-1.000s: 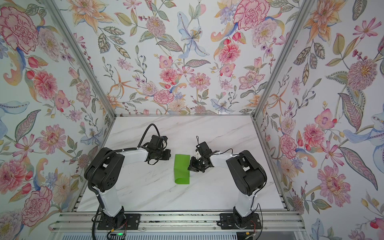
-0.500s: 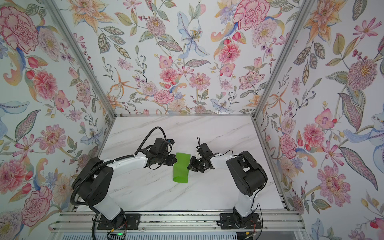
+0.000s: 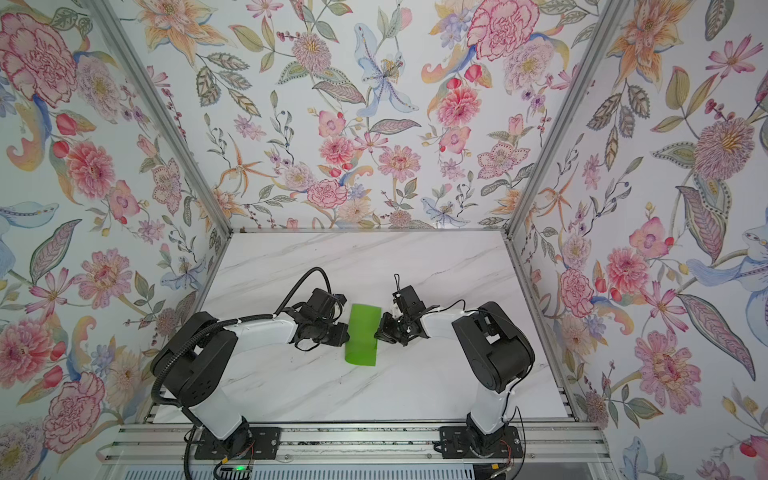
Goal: Fold a paper plane with a square sheet of paper (fold left side to right side)
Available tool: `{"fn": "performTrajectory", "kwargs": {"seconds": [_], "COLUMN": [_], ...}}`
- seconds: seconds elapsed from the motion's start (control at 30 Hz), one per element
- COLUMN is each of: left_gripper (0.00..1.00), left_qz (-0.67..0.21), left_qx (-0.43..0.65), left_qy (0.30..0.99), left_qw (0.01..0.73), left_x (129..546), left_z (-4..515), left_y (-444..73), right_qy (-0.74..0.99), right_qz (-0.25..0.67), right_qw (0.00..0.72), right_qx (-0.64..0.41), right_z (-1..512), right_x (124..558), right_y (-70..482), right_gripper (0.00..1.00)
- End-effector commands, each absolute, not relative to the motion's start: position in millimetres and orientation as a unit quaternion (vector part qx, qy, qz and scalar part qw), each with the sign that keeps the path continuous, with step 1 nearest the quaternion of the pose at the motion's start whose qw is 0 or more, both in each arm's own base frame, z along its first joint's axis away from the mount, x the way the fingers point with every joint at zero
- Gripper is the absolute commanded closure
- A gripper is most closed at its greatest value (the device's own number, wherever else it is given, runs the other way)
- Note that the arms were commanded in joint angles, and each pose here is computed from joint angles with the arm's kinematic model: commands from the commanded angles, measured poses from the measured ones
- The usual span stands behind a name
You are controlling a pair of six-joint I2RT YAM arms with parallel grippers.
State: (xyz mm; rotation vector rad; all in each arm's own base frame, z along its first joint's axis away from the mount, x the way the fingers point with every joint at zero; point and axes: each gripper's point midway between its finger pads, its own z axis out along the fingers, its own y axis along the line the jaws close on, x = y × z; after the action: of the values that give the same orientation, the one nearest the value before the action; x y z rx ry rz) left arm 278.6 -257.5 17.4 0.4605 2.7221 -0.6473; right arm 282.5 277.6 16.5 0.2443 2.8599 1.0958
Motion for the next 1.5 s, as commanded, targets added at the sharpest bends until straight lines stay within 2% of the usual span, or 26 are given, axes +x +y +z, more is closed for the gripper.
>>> {"fn": "performTrajectory", "kwargs": {"seconds": [0.0, 0.27, 0.57, 0.87, 1.3, 1.47], "left_gripper": [0.89, 0.89, 0.89, 0.88, 0.89, 0.89], "left_qz": [-0.143, -0.120, -0.245, -0.282, -0.117, -0.114], "left_qx": [0.149, 0.151, 0.148, 0.163, 0.151, 0.150], "left_qy": [0.973, 0.975, 0.942, 0.934, 0.978, 0.978], "left_qw": [0.098, 0.114, 0.175, 0.145, 0.086, 0.088], "left_x": [253, 254, 270, 257, 233, 232], "left_z": [-19, -1, 58, 35, -19, -15], "left_y": [-216, -202, -260, -285, -210, -204], "right_qy": [0.955, 0.952, 0.951, 0.953, 0.954, 0.953], "right_qz": [0.275, 0.280, 0.285, 0.283, 0.279, 0.279], "right_qw": [-0.002, -0.011, -0.017, -0.019, -0.019, -0.022], "right_qx": [0.111, 0.120, 0.115, 0.109, 0.113, 0.113], "right_z": [-27, -29, -29, -29, -31, -32], "right_x": [259, 262, 261, 262, 261, 261], "right_y": [245, 239, 242, 242, 238, 239], "right_gripper": [1.00, 1.00, 1.00, 1.00, 1.00, 1.00]}}
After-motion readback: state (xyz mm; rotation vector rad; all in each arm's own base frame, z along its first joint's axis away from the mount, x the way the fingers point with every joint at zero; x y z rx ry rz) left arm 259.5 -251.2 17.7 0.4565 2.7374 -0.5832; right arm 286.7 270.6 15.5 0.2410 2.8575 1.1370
